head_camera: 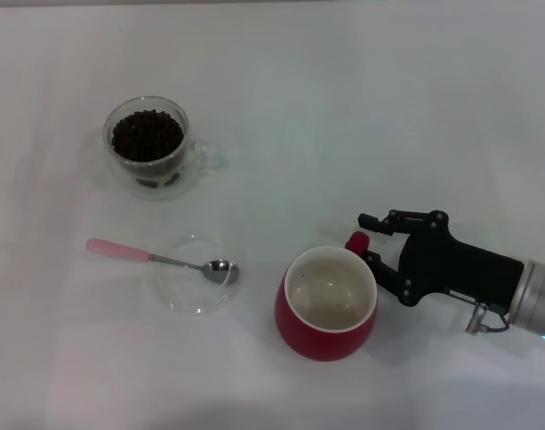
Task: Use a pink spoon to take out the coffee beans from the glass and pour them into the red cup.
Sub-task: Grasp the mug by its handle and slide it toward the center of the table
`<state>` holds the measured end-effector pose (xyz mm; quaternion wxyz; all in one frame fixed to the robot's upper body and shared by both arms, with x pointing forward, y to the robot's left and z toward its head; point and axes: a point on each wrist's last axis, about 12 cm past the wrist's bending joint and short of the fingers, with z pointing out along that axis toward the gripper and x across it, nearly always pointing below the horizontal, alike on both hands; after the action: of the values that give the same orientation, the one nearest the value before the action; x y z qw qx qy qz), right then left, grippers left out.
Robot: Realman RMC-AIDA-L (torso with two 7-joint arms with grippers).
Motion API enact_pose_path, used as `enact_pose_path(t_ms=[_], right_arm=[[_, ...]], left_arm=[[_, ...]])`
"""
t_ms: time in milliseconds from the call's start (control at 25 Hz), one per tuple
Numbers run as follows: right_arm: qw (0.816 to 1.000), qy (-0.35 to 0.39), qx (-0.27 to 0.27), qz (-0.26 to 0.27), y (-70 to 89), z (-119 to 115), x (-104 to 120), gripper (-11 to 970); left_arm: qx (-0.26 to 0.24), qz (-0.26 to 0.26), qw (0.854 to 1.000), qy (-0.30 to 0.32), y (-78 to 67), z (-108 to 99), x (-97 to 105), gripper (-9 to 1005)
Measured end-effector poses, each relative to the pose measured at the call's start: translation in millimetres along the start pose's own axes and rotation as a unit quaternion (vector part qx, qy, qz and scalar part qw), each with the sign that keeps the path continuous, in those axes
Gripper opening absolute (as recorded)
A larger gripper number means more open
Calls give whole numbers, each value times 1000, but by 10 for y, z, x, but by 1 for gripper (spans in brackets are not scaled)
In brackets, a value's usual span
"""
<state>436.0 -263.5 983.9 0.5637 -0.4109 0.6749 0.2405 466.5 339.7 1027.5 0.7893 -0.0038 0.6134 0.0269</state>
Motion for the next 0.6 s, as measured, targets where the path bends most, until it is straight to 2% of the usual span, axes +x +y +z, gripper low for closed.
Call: enact_pose_path(t_ms=[120, 320, 600], right_arm=[[1000, -3, 8, 5, 1, -45, 8, 303], [999, -10, 36, 16, 2, -178, 36, 517], [999, -9, 45, 23, 26, -280, 72, 728]], left_arm=[[0, 0, 1000, -1, 1, 5, -3, 684], [-1, 1, 1000, -2, 6, 10, -7, 684], [-2, 2, 1000, -3, 13, 9, -8, 685]])
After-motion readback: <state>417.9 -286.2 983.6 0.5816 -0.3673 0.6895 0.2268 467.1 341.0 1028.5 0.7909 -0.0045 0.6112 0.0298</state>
